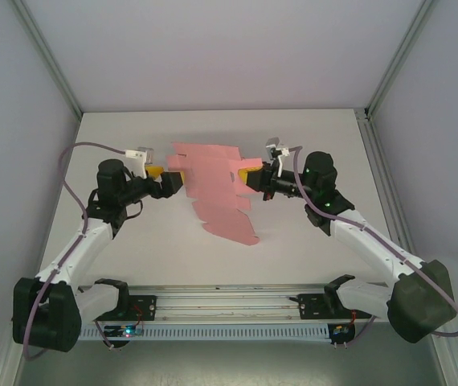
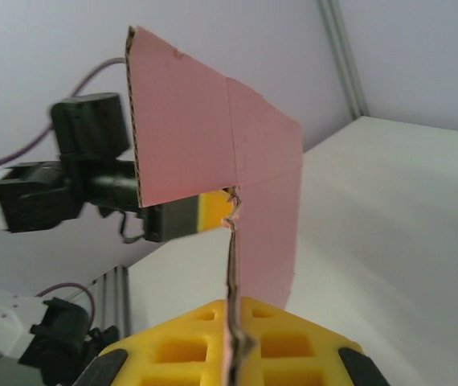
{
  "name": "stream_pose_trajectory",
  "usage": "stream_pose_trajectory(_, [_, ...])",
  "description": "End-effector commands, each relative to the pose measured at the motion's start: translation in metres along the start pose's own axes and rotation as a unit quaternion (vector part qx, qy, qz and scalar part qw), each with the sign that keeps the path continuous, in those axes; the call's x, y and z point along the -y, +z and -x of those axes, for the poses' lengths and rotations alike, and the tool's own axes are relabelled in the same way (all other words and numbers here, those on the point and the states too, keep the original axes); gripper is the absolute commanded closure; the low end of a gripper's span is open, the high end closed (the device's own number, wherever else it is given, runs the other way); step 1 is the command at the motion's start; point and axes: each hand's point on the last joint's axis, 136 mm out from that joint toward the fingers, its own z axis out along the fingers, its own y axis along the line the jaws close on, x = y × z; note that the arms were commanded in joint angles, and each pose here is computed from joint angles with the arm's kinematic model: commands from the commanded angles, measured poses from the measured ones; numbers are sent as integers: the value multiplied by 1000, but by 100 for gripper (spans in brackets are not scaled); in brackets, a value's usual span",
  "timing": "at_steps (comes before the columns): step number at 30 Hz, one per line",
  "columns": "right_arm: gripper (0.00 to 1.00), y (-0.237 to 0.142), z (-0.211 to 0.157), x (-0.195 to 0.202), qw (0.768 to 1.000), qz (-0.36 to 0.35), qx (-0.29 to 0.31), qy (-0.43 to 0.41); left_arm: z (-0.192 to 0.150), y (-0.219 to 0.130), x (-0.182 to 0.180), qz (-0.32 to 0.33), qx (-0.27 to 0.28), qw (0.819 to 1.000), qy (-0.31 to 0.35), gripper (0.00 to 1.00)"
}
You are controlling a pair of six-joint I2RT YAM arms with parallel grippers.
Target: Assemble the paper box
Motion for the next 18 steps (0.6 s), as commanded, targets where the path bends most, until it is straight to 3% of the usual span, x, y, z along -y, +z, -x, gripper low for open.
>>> stream_pose_trajectory(1, [100, -2, 24, -29, 997, 61, 21, -45, 19, -7, 22, -52, 43, 993, 97, 2])
stream_pose_trajectory(6, [100, -8, 35, -48, 994, 94, 27, -58, 26, -21, -1, 12, 67, 993, 96, 0])
stream_pose_trajectory(13, [100, -12, 37, -61, 991, 117, 24, -65, 27, -17, 13, -70, 55, 992, 85, 1])
stream_pose_trajectory(15, [100, -12, 37, -57, 992, 106, 28, -62, 32, -22, 28, -108, 70, 986, 102, 9])
stream_pose_trajectory(18, [100, -12, 35, -42, 996, 73, 26, -50, 38, -28, 39, -126, 86, 982, 109, 31])
